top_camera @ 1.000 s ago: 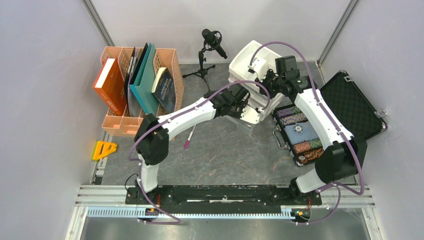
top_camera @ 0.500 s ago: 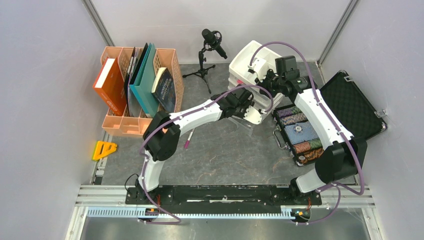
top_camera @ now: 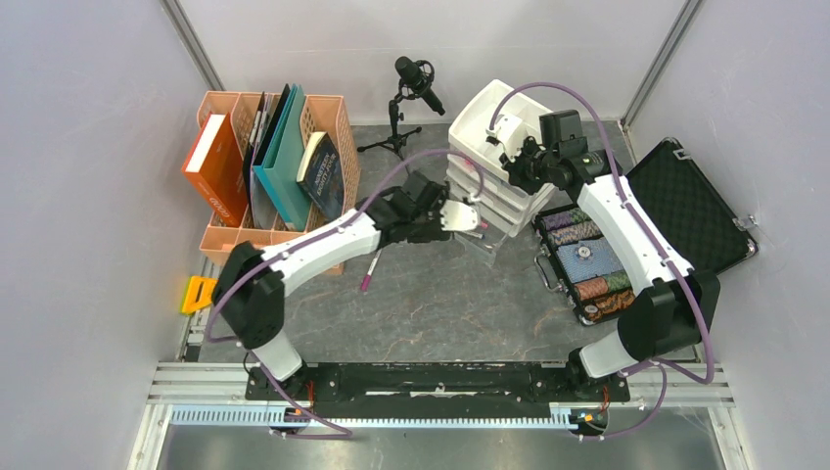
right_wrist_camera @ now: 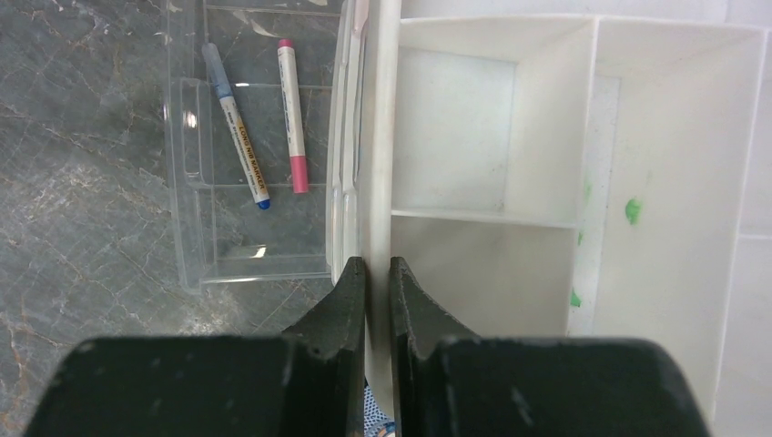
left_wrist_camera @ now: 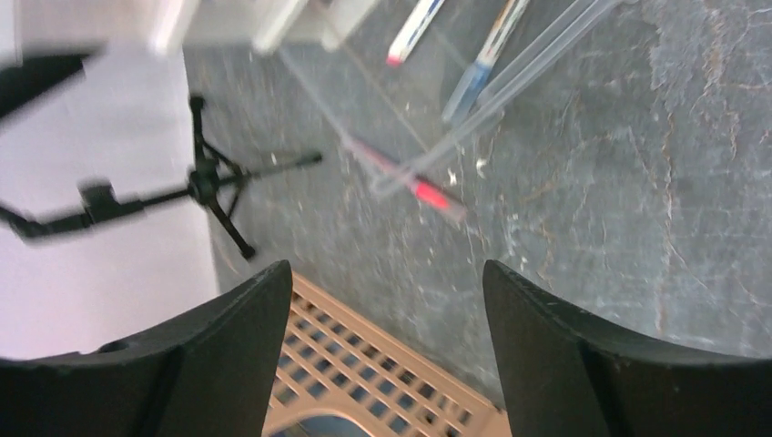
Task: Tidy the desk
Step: Place the stationery in the drawer, then pick up the stationery from the center of the board.
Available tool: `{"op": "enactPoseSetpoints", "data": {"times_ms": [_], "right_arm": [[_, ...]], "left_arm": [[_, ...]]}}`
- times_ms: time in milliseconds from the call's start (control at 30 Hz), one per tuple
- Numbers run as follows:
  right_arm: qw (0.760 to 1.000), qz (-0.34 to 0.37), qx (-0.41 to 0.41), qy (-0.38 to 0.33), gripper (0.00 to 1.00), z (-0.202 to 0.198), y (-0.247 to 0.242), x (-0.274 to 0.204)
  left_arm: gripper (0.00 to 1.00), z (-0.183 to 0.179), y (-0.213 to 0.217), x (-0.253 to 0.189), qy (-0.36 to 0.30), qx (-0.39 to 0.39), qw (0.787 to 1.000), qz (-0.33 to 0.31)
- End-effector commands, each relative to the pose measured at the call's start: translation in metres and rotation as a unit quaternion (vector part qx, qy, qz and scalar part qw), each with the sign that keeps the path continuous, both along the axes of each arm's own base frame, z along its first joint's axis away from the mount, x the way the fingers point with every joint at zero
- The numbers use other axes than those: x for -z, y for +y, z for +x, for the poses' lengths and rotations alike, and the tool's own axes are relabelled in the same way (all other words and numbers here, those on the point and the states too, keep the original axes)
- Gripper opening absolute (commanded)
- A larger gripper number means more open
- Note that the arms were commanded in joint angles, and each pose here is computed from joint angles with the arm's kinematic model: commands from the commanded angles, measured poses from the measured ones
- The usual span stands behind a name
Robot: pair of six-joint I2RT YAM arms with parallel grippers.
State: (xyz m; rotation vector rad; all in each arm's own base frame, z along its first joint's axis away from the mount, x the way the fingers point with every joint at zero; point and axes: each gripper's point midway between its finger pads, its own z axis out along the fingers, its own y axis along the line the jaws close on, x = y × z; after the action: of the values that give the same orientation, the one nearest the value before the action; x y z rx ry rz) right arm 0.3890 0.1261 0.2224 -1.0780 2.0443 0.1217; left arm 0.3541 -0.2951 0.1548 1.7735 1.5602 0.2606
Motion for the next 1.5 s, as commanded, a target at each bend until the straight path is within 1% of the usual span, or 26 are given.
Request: {"op": "enactPoseSetpoints", "data": {"times_ms": [0, 67, 167, 267, 500, 600, 800, 967, 1100, 1167, 1400, 1467], "right_arm": [[0.999, -0.042, 0.02, 0.024, 0.0, -0.013, -0.024, 0.013], [0.999, -0.043, 0.021, 0.023, 0.0, -0.013, -0.024, 0.013], [0.999, -0.041, 0.025, 0.022, 0.0, -0.01, -0.023, 0.013], [0.998, -0.044, 0.029, 0.024, 0.0, -0.008, -0.024, 0.014], [0.998, -0.054, 0.04, 0.02, 0.0, 0.002, -0.028, 0.013], [0.997, -0.055, 0.04, 0.02, 0.0, 0.006, -0.028, 0.012], [0.997, -0.064, 0.043, 0.019, 0.0, 0.01, -0.031, 0.01], [0.997, -0.065, 0.042, 0.021, 0.0, 0.01, -0.032, 0.012], [0.997, -0.066, 0.042, 0.022, 0.0, 0.009, -0.032, 0.012], [0.997, -0.066, 0.042, 0.023, 0.0, 0.009, -0.033, 0.012], [0.997, -0.067, 0.041, 0.023, 0.0, 0.007, -0.033, 0.011], [0.997, -0.067, 0.041, 0.023, 0.0, 0.007, -0.033, 0.012]], "left_arm": [[0.85, -0.006, 0.039, -0.002, 0.079, -0.142, 0.98, -0.118], [0.87, -0.002, 0.051, 0.006, 0.117, -0.188, 0.963, -0.154], [0.89, 0.009, 0.062, 0.02, 0.171, -0.249, 0.931, -0.202], [0.89, 0.023, 0.062, 0.032, 0.202, -0.291, 0.907, -0.227], [0.88, 0.04, 0.049, 0.065, 0.254, -0.334, 0.875, -0.243], [0.86, 0.047, 0.044, 0.079, 0.263, -0.355, 0.864, -0.243], [0.82, 0.058, 0.041, 0.093, 0.258, -0.368, 0.859, -0.242], [0.73, 0.06, 0.041, 0.106, 0.262, -0.372, 0.859, -0.235], [0.62, 0.06, 0.039, 0.114, 0.27, -0.371, 0.858, -0.231], [0.58, 0.06, 0.038, 0.118, 0.274, -0.37, 0.857, -0.23], [0.51, 0.062, 0.036, 0.129, 0.279, -0.373, 0.855, -0.227], [0.46, 0.062, 0.035, 0.129, 0.281, -0.373, 0.854, -0.228]]}}
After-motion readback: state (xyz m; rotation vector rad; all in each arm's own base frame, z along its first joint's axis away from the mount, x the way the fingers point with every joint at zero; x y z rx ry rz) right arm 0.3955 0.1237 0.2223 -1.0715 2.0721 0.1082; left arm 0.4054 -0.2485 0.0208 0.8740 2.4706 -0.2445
